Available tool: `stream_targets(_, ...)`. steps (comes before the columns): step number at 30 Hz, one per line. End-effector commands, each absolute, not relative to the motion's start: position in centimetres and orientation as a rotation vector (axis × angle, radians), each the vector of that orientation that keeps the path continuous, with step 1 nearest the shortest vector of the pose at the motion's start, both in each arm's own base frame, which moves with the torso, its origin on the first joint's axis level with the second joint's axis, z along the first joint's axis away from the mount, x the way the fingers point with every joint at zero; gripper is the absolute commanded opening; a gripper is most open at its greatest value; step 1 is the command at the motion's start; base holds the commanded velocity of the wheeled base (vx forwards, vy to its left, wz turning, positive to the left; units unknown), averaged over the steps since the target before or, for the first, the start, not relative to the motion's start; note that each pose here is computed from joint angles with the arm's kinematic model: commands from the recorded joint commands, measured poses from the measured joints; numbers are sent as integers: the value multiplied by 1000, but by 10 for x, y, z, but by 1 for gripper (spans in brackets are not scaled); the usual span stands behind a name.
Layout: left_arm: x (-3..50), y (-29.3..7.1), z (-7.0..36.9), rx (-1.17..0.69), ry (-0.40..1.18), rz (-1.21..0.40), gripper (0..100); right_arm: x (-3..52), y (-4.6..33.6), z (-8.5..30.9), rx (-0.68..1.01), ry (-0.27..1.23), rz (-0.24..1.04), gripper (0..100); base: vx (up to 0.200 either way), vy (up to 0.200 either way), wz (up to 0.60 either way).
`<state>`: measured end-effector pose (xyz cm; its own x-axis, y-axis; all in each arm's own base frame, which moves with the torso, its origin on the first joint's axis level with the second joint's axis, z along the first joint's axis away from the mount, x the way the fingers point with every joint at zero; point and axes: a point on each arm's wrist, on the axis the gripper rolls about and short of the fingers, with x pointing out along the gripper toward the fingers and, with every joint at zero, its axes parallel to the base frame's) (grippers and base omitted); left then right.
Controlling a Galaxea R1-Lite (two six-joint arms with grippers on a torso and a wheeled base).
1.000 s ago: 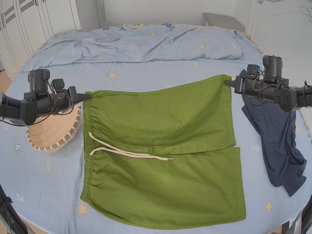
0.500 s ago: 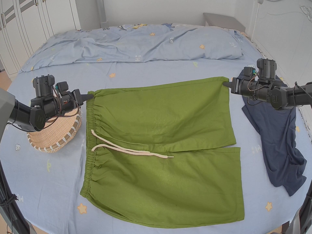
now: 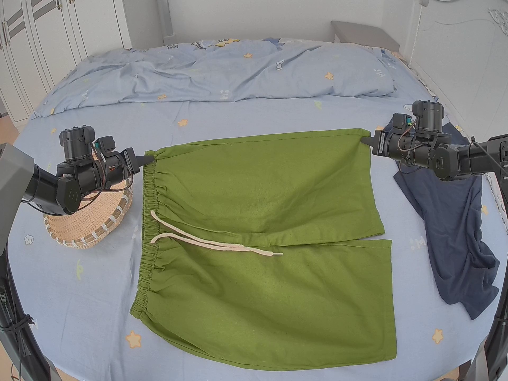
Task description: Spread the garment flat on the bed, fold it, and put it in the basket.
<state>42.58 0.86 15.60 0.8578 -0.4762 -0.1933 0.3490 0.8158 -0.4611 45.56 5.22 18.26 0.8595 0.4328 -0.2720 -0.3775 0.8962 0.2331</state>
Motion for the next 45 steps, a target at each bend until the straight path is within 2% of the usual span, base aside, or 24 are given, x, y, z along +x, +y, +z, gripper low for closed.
stream_targets(1, 427, 9, 155, -430, 312, -446, 0, 458, 52, 179, 176, 329, 425, 0, 0, 0, 0)
stream_targets(15, 432, 5, 153, -427, 306, -423, 0, 464, 53, 170, 177, 347, 417, 0, 0, 0, 0)
stream_targets(16, 432, 5, 153, -427, 306, -423, 100, 466, 53, 167, 178, 351, 415, 100, 0, 0, 0)
stream_targets(27, 435, 3, 154, -419, 282, -404, 100, 468, 52, 167, 179, 347, 413, 100, 0, 0, 0)
stream_targets(32, 427, -10, 163, -417, 260, -438, 100, 462, 50, 168, 205, 362, 404, 100, 0, 0, 0)
stream_targets(35, 411, -18, 185, -437, 227, -445, 100, 443, 48, 190, 240, 350, 396, 100, 0, 0, 0)
stream_targets(39, 390, -25, 205, -460, 201, -425, 100, 406, 48, 202, 291, 426, 310, 100, 0, 0, 0)
stream_targets(45, 337, -31, 193, -546, 320, -408, 100, 335, 41, 185, 311, 573, 278, 100, 0, 0, 0)
